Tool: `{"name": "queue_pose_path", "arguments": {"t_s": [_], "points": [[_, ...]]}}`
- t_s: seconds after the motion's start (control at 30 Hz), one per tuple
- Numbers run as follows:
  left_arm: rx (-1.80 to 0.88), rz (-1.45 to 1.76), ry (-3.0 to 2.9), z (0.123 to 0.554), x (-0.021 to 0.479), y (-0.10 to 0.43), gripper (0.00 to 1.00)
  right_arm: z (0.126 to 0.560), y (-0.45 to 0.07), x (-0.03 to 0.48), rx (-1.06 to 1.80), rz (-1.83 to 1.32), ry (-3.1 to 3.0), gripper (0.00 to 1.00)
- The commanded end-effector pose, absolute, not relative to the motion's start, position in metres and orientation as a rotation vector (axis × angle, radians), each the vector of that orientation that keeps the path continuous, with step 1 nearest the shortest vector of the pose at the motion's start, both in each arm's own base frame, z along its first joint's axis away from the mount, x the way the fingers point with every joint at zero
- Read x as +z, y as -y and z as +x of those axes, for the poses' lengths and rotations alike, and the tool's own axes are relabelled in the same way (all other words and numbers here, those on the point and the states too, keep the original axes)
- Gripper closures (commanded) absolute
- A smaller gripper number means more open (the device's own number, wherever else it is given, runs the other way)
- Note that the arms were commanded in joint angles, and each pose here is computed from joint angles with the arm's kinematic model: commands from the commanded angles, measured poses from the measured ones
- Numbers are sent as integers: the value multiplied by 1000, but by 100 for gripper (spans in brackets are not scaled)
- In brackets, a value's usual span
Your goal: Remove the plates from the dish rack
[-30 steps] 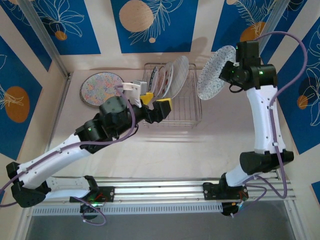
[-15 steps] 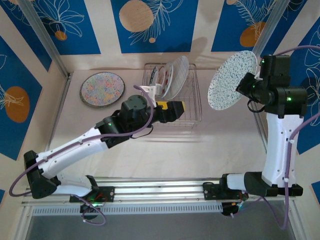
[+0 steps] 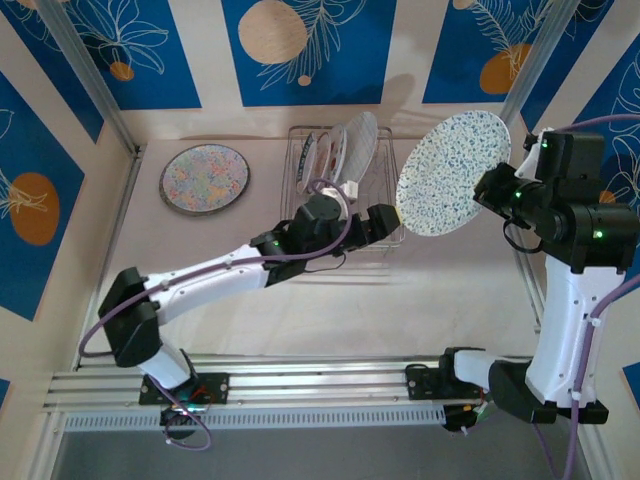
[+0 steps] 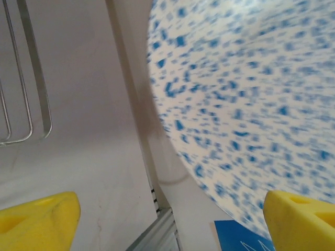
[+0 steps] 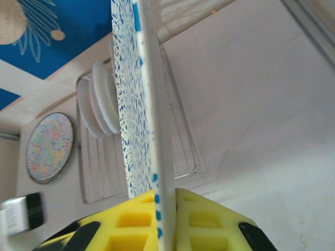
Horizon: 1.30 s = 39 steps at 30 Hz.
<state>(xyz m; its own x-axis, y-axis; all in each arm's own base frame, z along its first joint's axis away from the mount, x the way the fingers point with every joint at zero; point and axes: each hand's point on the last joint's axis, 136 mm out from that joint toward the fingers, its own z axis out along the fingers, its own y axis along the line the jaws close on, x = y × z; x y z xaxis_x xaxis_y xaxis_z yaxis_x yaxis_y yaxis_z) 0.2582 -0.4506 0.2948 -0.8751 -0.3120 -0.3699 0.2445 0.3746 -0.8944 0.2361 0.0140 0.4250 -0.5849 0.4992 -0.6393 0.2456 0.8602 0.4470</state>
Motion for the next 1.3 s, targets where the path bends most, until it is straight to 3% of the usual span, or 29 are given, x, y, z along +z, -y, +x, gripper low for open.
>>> {"name": "queue_pose_path", "arguments": {"t_s": [0.0, 0.2, 0.57, 0.83, 1.27], "points": [[-1679, -94, -2072, 266, 323, 462, 11, 235, -31, 431, 540, 504, -2178, 100], [-1781, -171, -2008, 285, 312, 464, 16, 233, -42, 414, 653, 513, -2187, 100], [-1847, -226, -2000, 286, 299, 454, 40, 241, -54, 397, 828, 500, -2194, 100], [-1869, -261, -1953, 287, 307, 436, 64, 244, -61, 378, 927, 564, -2206, 100], [-1913, -278, -1920, 281, 316, 416, 86, 247, -71, 344, 1042, 645, -2265, 100]]}}
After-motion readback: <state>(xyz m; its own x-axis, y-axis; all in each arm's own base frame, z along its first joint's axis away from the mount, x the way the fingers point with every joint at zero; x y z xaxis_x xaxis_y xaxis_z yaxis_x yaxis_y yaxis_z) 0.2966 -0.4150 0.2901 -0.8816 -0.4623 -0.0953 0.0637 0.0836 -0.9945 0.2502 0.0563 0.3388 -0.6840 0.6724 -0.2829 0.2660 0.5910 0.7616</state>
